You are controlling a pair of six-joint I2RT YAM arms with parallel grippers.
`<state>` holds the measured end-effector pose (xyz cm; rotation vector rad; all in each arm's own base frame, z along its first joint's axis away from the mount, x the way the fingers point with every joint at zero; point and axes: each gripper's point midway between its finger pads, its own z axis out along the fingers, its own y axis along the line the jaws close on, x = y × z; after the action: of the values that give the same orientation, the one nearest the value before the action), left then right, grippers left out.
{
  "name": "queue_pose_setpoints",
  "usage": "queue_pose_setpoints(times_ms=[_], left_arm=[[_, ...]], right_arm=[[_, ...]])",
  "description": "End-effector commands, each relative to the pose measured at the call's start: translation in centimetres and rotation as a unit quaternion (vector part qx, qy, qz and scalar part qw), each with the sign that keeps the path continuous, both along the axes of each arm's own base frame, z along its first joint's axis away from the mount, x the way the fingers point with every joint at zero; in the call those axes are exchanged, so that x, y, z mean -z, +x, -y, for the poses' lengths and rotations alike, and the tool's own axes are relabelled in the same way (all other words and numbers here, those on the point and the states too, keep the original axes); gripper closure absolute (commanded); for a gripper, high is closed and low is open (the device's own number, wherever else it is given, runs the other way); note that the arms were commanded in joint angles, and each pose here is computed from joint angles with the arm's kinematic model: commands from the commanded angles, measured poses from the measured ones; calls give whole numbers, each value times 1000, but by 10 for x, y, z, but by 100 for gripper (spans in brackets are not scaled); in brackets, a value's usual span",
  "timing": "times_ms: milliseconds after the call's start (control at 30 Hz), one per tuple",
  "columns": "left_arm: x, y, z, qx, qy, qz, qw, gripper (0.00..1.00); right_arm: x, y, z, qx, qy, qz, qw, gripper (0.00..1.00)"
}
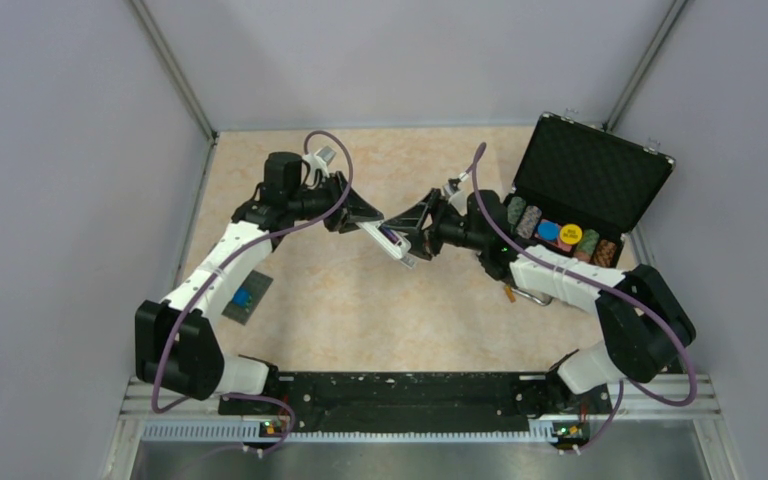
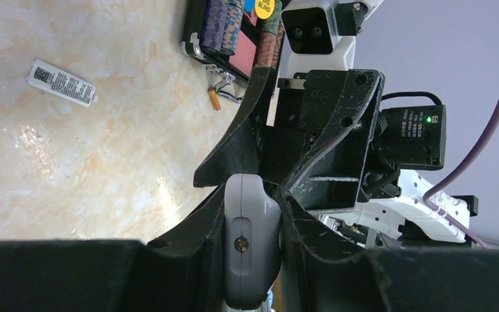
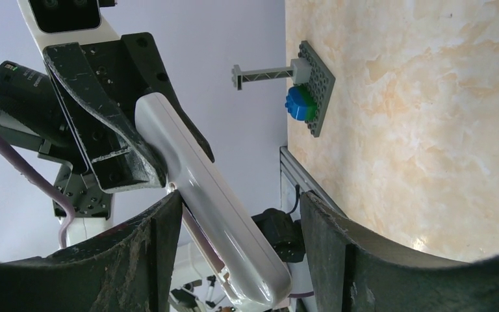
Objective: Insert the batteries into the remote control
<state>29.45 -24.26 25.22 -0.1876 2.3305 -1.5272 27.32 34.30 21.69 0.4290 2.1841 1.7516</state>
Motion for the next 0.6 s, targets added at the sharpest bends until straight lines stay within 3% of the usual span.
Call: queue_pose_setpoints(times_ms=[0, 300, 567], left_arm=[[-45, 1, 3, 12, -37, 60, 997, 100], [-42, 6, 1, 7, -19, 64, 998, 100], [-41, 7, 1, 29, -7, 111, 993, 100]], right_arm=[[28, 2, 13, 15, -42, -18, 999, 36], [21, 7, 16, 20, -65, 3, 998, 37], [-12, 16, 26, 41, -51, 55, 996, 12]])
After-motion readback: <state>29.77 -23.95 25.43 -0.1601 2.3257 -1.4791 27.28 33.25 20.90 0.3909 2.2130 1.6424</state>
